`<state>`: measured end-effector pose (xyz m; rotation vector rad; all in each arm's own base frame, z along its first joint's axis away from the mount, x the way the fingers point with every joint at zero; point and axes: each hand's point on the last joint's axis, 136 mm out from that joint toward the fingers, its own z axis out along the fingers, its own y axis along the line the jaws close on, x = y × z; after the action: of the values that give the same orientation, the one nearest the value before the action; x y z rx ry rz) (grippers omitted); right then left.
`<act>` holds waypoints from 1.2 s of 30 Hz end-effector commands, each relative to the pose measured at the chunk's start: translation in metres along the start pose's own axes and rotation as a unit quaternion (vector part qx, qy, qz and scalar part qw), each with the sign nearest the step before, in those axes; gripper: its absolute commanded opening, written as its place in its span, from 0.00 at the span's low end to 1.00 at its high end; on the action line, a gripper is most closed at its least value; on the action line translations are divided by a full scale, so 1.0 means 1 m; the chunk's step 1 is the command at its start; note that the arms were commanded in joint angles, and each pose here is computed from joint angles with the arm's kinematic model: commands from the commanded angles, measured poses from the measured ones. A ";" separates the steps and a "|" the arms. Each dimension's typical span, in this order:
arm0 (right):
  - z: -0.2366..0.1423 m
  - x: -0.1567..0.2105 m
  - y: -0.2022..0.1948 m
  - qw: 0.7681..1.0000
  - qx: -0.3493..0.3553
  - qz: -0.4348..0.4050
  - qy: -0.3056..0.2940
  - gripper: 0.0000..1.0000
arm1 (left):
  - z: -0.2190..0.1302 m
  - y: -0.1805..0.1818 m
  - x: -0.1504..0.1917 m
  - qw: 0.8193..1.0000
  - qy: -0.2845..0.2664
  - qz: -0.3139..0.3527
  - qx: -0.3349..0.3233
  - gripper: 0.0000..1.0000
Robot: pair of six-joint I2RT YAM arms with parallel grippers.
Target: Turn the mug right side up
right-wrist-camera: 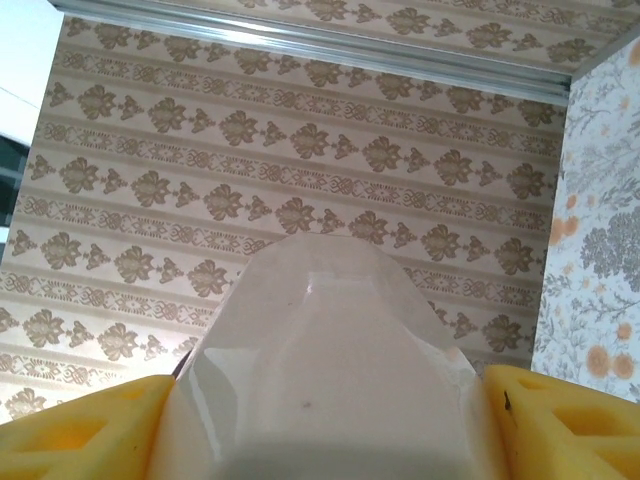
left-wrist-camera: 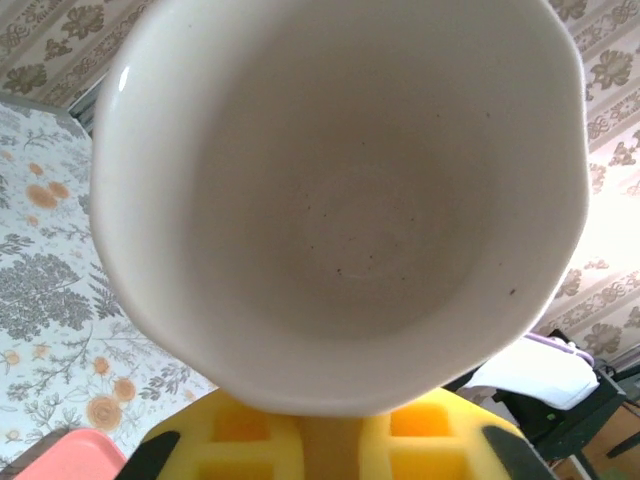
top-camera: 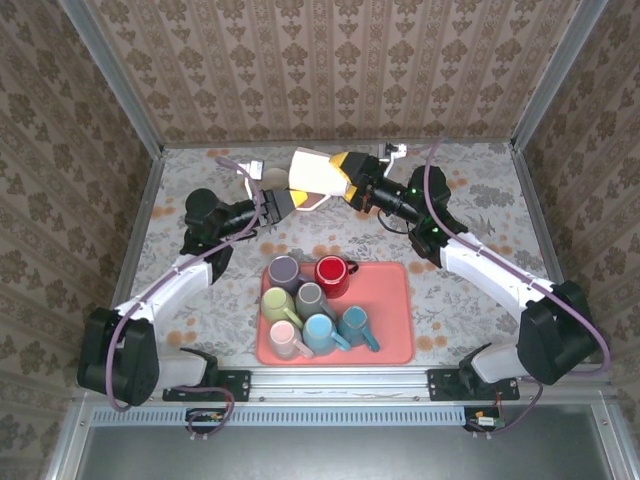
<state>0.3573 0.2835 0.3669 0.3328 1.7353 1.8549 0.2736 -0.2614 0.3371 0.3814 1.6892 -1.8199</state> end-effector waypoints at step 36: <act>-0.041 -0.007 -0.029 0.986 0.123 -0.106 -0.045 1.00 | 0.001 0.005 0.004 0.995 0.011 0.069 -0.068 0.00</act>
<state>0.3467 0.2649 0.3304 0.3112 1.8970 1.5490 0.2678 -0.2667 0.3034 0.4047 1.8369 -1.6986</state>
